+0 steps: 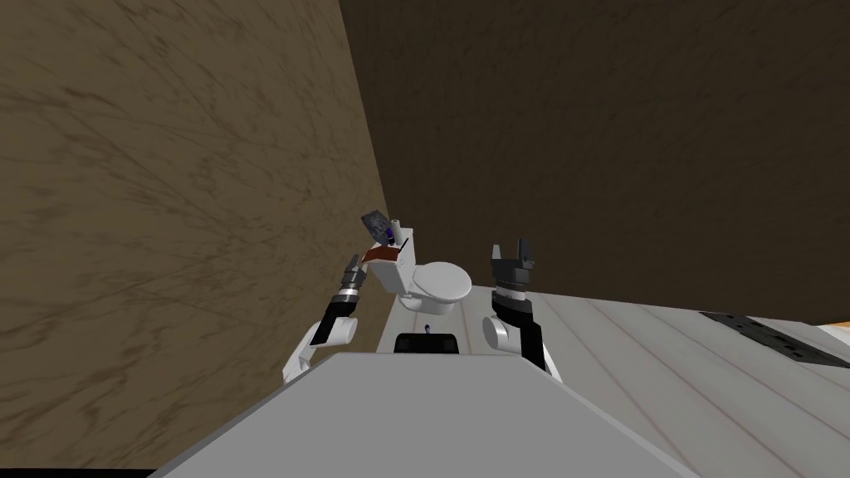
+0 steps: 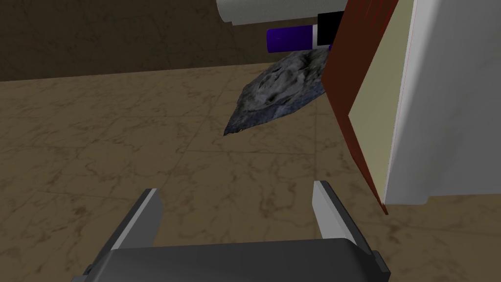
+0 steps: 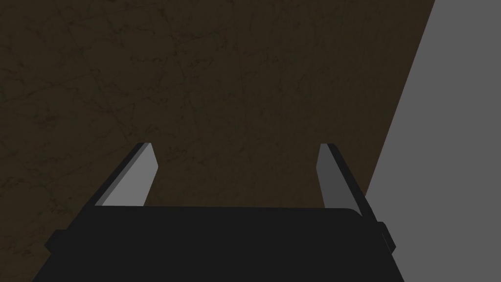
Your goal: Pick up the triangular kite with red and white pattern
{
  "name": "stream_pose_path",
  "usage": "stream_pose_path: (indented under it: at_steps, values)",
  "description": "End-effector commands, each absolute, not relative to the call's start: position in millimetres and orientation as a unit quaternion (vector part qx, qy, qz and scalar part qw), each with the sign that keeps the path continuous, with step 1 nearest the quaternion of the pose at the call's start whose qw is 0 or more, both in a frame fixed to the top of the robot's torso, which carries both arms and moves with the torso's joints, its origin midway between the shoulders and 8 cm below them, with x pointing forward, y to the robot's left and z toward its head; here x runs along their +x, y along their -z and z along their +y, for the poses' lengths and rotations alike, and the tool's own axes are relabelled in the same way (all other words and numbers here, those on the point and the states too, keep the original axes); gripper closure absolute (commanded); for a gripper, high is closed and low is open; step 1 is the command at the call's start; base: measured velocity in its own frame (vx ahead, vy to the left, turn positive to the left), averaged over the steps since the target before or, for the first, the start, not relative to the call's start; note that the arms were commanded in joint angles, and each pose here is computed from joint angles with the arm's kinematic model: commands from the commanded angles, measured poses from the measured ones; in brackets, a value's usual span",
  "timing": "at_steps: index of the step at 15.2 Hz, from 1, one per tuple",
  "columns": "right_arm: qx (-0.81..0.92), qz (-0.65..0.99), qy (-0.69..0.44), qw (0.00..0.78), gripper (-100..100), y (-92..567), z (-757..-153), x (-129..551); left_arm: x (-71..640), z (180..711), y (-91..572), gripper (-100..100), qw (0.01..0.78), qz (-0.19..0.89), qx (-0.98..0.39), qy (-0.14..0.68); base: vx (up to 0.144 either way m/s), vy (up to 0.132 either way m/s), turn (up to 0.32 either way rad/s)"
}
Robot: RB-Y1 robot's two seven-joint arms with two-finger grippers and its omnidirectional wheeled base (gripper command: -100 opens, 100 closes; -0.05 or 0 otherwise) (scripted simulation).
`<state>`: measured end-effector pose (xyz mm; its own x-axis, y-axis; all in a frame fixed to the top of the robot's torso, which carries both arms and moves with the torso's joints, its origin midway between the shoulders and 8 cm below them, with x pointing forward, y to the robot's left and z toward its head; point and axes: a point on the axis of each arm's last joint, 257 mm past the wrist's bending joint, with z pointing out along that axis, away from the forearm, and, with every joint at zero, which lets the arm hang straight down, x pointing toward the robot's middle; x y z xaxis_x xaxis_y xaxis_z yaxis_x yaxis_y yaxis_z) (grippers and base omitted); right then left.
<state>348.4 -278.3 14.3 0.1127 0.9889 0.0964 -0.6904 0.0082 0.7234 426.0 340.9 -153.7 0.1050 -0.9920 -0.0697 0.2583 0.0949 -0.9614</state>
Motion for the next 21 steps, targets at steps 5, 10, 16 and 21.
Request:
stream_pose_path:
  at_steps: [5,10,16,21]
  values:
    - [0.324,0.230,-0.625,0.672,0,-14.3,-278.3,348.4,431.3,351.4,187.7,-100,0.584,0.414,-0.475,0.511,0.027,-0.022,0.041]
    - [0.324,0.230,-0.625,0.672,0,-14.2,-278.4,348.4,434.3,359.1,216.8,-100,0.565,0.406,-0.510,0.506,0.126,-0.025,0.040]
    - [0.324,0.230,-0.625,0.672,0,-14.3,-278.3,348.4,435.7,359.0,251.3,-100,0.538,0.384,-0.557,0.504,0.064,-0.027,0.036]
    - [0.324,0.230,-0.625,0.672,0,-14.3,-278.3,348.4,436.2,362.0,242.0,100,0.543,0.388,-0.548,0.504,0.036,-0.002,-0.001]
